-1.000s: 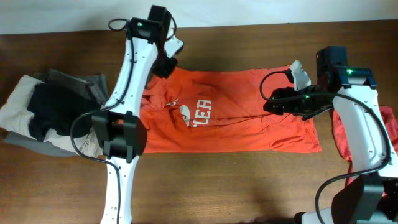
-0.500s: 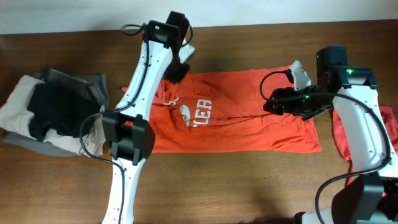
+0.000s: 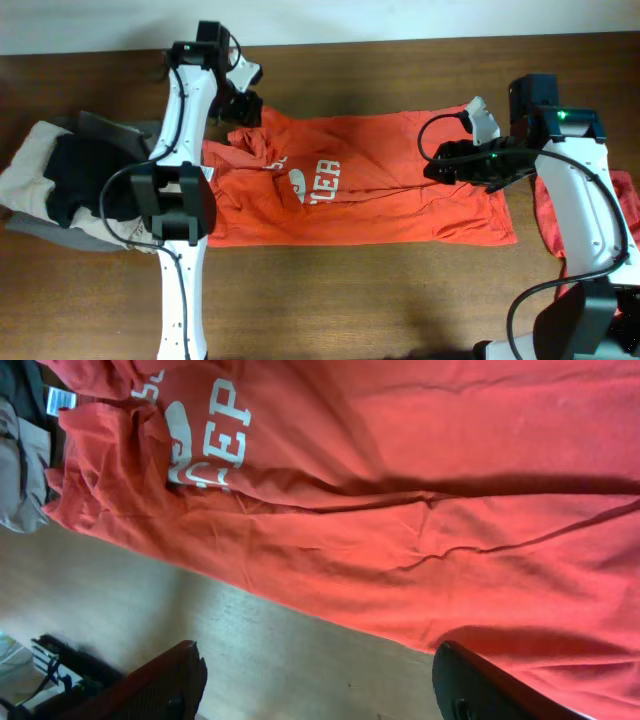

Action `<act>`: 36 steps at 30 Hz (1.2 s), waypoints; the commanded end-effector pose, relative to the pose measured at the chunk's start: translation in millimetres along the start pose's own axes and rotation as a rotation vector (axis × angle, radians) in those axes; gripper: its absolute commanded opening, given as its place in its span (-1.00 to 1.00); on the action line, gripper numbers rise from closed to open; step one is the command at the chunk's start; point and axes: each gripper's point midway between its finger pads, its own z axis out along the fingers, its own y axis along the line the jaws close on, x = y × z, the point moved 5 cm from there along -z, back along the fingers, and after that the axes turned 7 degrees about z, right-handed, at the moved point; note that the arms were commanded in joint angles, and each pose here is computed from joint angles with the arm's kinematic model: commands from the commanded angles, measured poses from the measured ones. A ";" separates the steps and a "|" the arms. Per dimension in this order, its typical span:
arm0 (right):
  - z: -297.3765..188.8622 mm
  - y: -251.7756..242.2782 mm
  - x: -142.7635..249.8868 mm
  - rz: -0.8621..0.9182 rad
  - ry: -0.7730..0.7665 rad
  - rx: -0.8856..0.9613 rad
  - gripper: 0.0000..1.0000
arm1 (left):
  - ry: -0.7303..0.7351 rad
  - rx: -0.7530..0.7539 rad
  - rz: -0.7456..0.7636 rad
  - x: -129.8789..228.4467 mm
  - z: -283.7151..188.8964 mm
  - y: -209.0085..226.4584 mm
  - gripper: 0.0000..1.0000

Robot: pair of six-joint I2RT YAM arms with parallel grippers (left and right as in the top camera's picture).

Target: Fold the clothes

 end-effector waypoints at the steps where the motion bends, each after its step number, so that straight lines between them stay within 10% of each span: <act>1: -7.4 5.6 -1.5 -0.025 -0.028 0.001 0.55 | -0.041 0.143 0.084 -6.6 15.6 -20.8 0.00; 7: -7.4 5.6 -0.8 -0.024 -0.024 0.001 0.56 | -0.092 0.120 0.116 -18.1 -4.9 -25.1 -0.80; 21: -7.4 5.6 -0.9 -0.024 -0.025 0.001 0.56 | -0.093 0.106 0.166 -15.4 -83.3 -68.1 -0.93; 36: -7.4 5.5 -0.9 -0.024 -0.025 0.001 0.56 | 0.241 -0.046 0.073 25.2 -71.4 -102.5 -0.91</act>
